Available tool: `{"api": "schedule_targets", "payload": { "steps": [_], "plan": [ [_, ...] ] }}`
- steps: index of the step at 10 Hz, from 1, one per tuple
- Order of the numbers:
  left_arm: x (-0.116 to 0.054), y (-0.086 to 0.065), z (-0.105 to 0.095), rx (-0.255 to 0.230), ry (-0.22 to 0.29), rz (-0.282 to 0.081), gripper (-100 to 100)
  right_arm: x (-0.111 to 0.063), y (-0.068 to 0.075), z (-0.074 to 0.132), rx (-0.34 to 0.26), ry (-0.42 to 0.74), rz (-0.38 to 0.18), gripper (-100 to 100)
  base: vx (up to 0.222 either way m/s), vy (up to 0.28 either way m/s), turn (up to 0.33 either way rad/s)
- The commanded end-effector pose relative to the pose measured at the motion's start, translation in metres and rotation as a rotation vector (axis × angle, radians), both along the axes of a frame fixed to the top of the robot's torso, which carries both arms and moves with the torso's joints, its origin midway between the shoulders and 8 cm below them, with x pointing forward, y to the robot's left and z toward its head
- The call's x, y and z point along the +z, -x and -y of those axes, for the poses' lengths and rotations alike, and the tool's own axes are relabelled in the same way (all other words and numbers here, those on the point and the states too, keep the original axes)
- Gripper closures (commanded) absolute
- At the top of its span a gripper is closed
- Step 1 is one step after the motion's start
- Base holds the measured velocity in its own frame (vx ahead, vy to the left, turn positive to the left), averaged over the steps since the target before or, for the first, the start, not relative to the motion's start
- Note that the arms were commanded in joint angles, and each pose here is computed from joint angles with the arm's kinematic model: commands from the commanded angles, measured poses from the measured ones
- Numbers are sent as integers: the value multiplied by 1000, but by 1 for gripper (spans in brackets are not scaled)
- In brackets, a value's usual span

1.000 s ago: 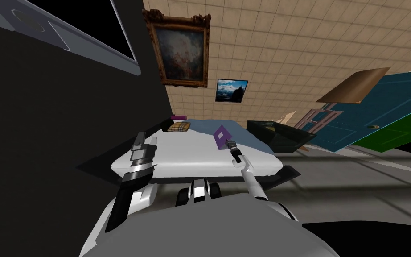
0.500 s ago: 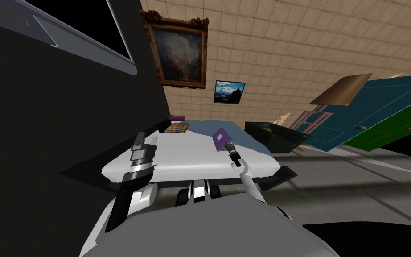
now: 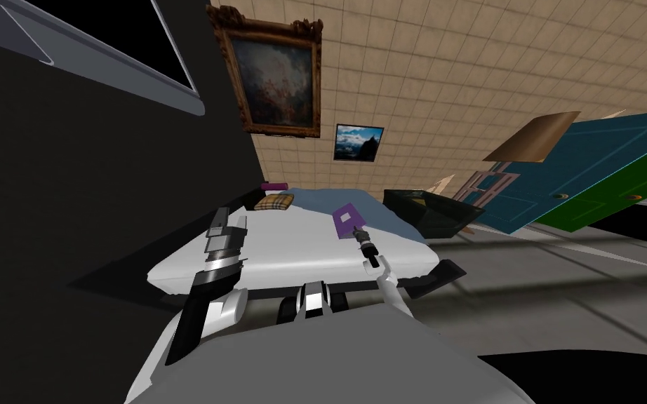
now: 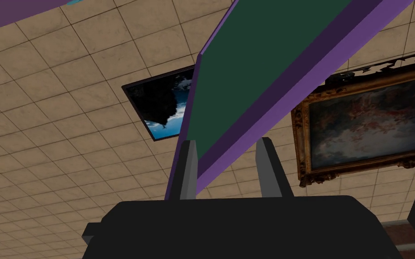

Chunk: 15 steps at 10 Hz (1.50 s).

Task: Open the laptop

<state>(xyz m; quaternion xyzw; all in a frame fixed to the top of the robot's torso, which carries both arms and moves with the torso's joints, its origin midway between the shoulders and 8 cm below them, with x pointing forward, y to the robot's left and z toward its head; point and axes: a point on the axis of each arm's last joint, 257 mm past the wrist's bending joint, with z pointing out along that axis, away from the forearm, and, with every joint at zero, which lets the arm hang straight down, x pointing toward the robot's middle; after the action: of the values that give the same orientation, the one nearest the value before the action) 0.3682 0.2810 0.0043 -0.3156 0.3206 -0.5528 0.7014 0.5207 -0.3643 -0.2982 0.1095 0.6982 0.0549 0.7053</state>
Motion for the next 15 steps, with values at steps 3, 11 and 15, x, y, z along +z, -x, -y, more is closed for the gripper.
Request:
{"api": "schedule_targets", "payload": {
  "steps": [3, 11, 15],
  "plan": [
    [0, 0, 0, 0, 0, 0, 0, -31, 23, -20, 17, -121, -3, 100, 0, -21, 15],
    [0, 0, 0, 0, 0, 0, 0, 6, -13, 0, -1, -106, 15, -100, -39, 5, 13],
    [0, 0, 0, 0, 0, 0, 0, 32, -37, 9, -16, -99, 18, -100, -75, 14, 25]
  ]
}}
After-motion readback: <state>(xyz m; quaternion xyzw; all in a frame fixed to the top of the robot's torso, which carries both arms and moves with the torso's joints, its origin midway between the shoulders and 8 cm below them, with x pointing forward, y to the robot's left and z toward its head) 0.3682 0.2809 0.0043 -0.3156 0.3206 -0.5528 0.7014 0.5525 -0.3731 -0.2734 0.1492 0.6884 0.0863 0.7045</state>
